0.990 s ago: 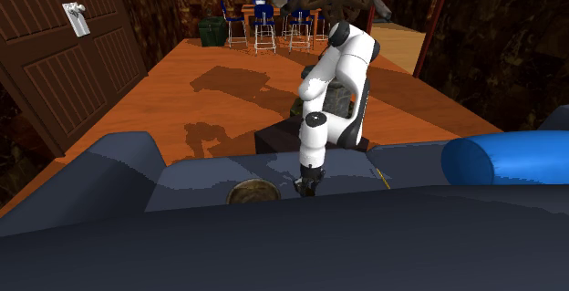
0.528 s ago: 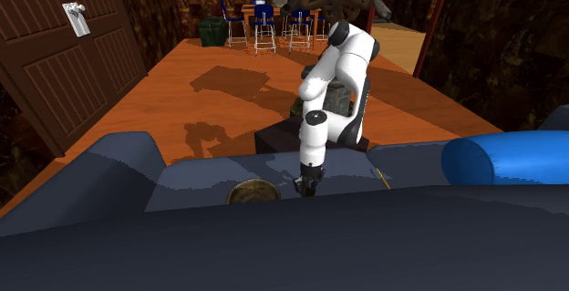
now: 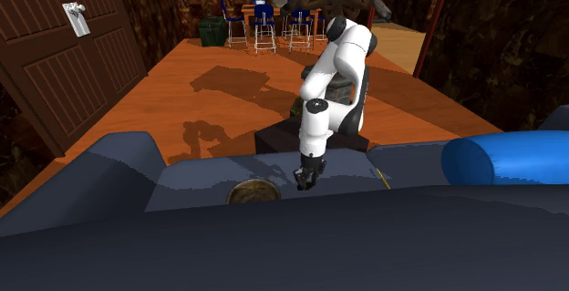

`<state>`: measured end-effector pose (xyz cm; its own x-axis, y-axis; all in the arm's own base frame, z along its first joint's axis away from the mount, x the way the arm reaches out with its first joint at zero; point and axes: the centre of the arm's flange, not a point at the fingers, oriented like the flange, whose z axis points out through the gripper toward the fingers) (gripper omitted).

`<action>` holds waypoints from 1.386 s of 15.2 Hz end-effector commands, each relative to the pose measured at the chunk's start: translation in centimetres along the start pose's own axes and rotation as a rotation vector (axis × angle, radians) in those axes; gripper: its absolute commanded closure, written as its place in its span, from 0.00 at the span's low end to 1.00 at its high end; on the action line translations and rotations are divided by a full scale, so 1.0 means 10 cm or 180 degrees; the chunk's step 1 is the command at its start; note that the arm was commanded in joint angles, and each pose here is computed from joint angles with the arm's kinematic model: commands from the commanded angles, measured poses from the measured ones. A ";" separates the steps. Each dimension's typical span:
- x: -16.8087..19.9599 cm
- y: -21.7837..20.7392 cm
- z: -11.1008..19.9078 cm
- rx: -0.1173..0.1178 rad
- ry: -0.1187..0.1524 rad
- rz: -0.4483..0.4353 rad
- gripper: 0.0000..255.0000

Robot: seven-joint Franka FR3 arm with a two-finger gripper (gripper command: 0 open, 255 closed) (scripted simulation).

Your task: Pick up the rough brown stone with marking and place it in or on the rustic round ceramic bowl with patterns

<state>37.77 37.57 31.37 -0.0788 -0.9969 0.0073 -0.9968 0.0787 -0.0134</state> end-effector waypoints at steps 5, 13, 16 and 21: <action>0.00 0.00 -0.31 0.0000 0.0001 0.0000 1.00; 0.00 -0.01 -0.73 0.0000 0.0001 0.0000 1.00; 0.00 -0.01 -0.89 0.0000 0.0001 0.0000 1.00; 0.01 -0.02 -1.15 0.0000 0.0001 0.0000 1.00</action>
<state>37.77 37.57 42.43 -0.0789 -0.9969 0.0075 -0.9968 0.0788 -0.0136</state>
